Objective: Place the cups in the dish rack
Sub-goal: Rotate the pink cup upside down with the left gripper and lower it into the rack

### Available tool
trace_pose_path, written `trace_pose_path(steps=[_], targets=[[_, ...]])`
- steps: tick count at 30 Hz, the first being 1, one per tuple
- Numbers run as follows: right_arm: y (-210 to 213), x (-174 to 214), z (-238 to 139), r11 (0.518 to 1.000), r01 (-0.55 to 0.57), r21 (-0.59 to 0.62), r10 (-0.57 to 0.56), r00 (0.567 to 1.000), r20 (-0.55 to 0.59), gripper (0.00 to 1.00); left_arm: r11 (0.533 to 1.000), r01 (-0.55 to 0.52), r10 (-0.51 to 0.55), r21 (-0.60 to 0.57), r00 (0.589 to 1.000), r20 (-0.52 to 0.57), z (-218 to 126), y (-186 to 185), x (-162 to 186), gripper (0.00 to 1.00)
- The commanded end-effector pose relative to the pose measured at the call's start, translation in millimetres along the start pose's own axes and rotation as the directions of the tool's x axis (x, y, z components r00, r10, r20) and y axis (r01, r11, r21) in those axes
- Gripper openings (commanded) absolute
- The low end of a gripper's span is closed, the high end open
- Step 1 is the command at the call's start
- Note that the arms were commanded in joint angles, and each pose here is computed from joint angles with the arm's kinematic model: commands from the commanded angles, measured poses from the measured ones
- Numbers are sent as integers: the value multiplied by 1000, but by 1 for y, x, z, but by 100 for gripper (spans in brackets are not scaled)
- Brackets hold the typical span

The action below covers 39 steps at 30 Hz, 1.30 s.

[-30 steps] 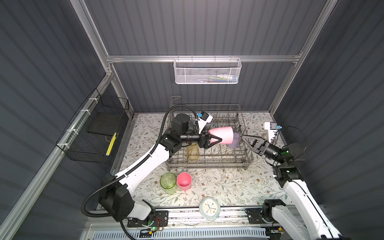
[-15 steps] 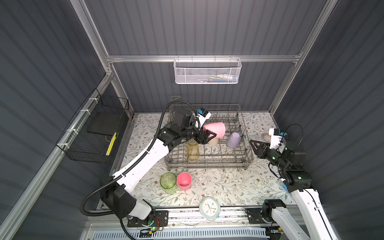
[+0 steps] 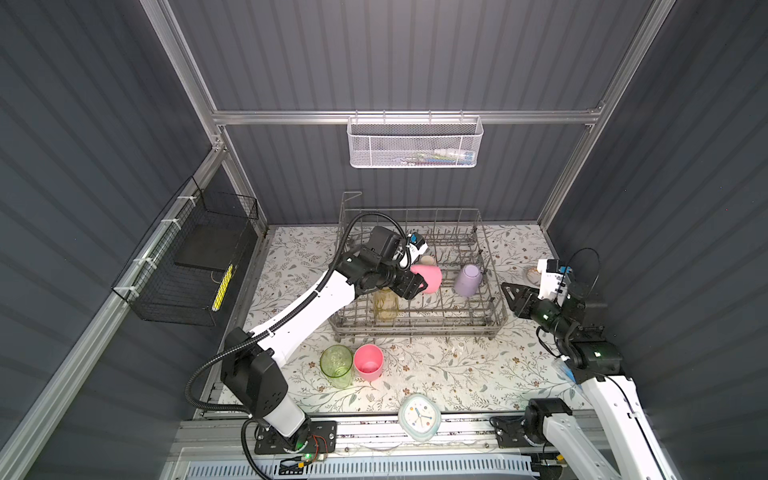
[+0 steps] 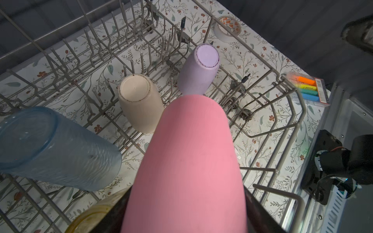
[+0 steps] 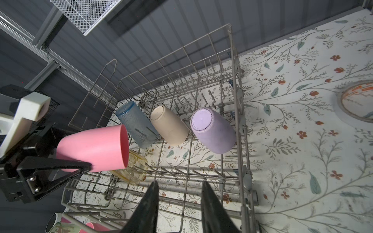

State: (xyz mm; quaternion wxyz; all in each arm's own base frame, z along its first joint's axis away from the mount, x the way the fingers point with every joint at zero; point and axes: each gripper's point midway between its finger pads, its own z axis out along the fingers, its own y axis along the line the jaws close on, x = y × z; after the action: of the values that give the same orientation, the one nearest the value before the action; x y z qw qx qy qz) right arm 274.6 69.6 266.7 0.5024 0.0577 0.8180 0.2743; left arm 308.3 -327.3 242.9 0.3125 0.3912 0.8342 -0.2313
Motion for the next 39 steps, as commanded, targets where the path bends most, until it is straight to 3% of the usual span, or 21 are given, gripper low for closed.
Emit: trace_pose_path(steps=[1, 23, 39], targets=[[-6, 5, 1, 1000, 2, 20, -2, 1000, -14, 37, 999, -31, 29, -28, 998, -54, 3, 3, 5, 62], [-10, 12, 6, 1000, -5, 21, 6, 999, -34, 38, 998, -61, 60, -1, 979, -194, 39, -7, 29, 64], [-13, 15, 9, 1000, -1, 26, 3, 999, -41, 38, 994, -95, 77, -50, 955, -285, 58, 0, 40, 65]])
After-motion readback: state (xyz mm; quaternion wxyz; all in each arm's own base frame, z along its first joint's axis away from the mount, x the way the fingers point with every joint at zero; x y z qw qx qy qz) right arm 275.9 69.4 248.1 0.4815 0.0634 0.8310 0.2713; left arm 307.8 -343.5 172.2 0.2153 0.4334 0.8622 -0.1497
